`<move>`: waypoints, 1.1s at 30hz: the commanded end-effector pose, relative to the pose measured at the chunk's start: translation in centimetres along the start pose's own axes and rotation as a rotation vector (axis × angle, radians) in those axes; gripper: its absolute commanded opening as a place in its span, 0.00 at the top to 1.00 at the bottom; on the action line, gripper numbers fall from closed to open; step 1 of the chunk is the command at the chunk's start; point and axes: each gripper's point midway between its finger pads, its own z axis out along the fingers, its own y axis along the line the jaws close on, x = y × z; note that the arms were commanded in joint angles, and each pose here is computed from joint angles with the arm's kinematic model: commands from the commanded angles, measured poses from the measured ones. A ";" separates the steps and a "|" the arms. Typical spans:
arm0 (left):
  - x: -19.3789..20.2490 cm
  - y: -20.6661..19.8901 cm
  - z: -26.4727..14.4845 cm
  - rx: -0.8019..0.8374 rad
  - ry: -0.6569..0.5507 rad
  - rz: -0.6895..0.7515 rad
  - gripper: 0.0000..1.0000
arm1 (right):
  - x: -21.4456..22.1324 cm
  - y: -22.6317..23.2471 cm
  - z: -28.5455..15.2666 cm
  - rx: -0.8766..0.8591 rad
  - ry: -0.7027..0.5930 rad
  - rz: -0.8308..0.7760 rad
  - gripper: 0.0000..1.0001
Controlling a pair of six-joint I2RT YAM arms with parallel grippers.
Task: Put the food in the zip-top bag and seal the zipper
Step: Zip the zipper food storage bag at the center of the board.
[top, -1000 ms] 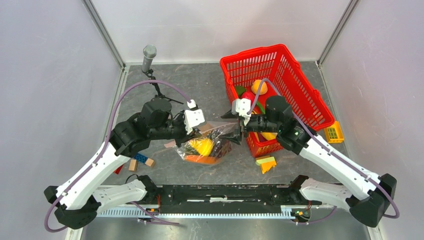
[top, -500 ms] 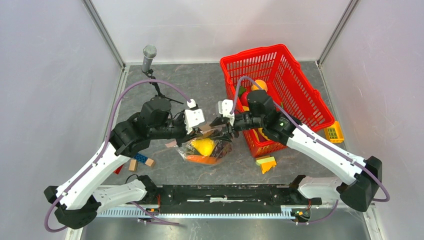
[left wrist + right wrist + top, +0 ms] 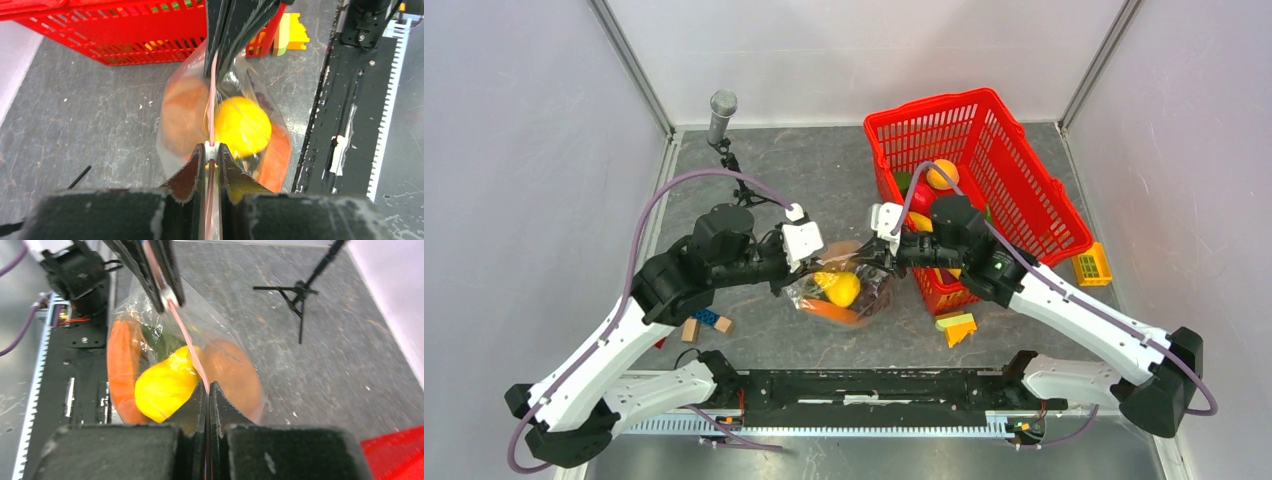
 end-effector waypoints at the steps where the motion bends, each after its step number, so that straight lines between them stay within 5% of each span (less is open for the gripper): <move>1: 1.3 1.0 -1.7 -0.105 0.033 -0.029 0.98 | -0.3 -4.3 -2.5 0.288 0.006 0.011 1.00; 8: 3.7 1.9 -3.3 -0.211 0.110 -0.047 0.98 | 0.1 -6.7 -4.9 0.475 0.023 0.049 1.00; 19: 4.6 4.3 -5.5 -0.387 0.151 -0.048 0.95 | -0.5 -6.3 -4.9 0.462 -0.029 0.062 1.00; 20: 4.4 4.3 -5.5 -0.388 0.139 -0.055 0.90 | -0.6 -6.2 -4.8 0.454 -0.036 0.064 1.00; 22: 3.6 4.3 -5.4 -0.393 0.093 -0.073 0.45 | -0.9 -5.8 -4.4 0.423 -0.050 0.066 1.00; 25: 1.8 4.6 -5.9 -0.420 -0.012 -0.094 0.33 | -1.5 -5.5 -3.8 0.388 -0.077 0.076 1.00; 28: -0.1 5.2 -7.2 -0.479 -0.133 -0.122 0.05 | -2.7 -5.9 -3.5 0.390 -0.106 0.087 1.00; 33: -2.1 6.4 -9.4 -0.585 -0.272 -0.190 0.00 | -6.8 -8.0 -1.8 0.372 -0.143 0.075 1.00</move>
